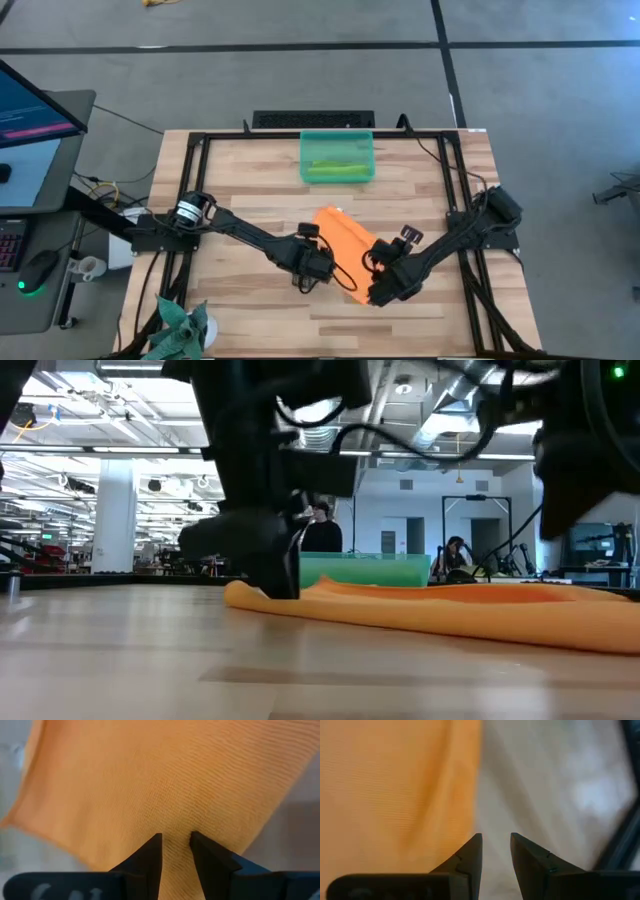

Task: Roll microfiber towels into tight, uniform cylinder then place into a basket
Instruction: Fold the yellow microfiber towel

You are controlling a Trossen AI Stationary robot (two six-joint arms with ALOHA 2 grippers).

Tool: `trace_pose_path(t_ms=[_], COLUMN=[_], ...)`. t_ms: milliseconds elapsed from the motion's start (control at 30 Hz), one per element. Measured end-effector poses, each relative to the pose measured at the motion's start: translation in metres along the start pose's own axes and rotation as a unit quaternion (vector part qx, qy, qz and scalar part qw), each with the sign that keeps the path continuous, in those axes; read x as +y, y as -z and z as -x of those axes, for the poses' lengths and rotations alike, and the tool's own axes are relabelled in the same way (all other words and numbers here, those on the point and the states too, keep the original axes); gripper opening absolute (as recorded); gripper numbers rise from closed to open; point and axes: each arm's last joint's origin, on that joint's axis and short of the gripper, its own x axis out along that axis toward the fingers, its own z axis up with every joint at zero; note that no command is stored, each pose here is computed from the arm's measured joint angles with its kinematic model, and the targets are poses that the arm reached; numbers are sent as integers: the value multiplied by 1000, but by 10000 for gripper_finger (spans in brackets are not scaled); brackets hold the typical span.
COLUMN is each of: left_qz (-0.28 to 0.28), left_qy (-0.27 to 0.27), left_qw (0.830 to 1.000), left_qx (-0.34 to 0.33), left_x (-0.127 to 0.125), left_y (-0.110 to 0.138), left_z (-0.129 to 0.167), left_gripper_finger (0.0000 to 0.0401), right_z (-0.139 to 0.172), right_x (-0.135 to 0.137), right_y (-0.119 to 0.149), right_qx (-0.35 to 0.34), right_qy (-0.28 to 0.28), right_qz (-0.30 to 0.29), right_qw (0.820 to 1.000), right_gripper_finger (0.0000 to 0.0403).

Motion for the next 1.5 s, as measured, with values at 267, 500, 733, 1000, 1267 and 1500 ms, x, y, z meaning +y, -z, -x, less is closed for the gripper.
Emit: trace_pose_path(t_ms=[267,500,733,1000,1267,1500], left_qz=[-83,25,143,217,179,120], left_qy=[-158,-220,-206,-127,-21,66], left_qw=[974,968,967,950,970,984], left_qx=[141,115,-38,-188,-162,-116], left_x=[27,40,16,1,-10,-28], left_y=[24,21,2,-21,-15,3], left_z=[-2,39,52,34,26,16], left_gripper_finger=[102,102,102,102,102,102], right_z=[43,71,81,78,74,72], right_x=[-61,-106,-96,-82,-85,-87], right_y=[1,1,5,8,1,-3], right_qx=[-108,-236,-318,-307,-298,-293], right_qy=[3,-43,-62,-56,-48,-42], right_qz=[-126,-240,-245,-194,-205,-213], right_qw=[986,941,914,930,931,931], right_gripper_finger=[123,123,123,123,123,123])
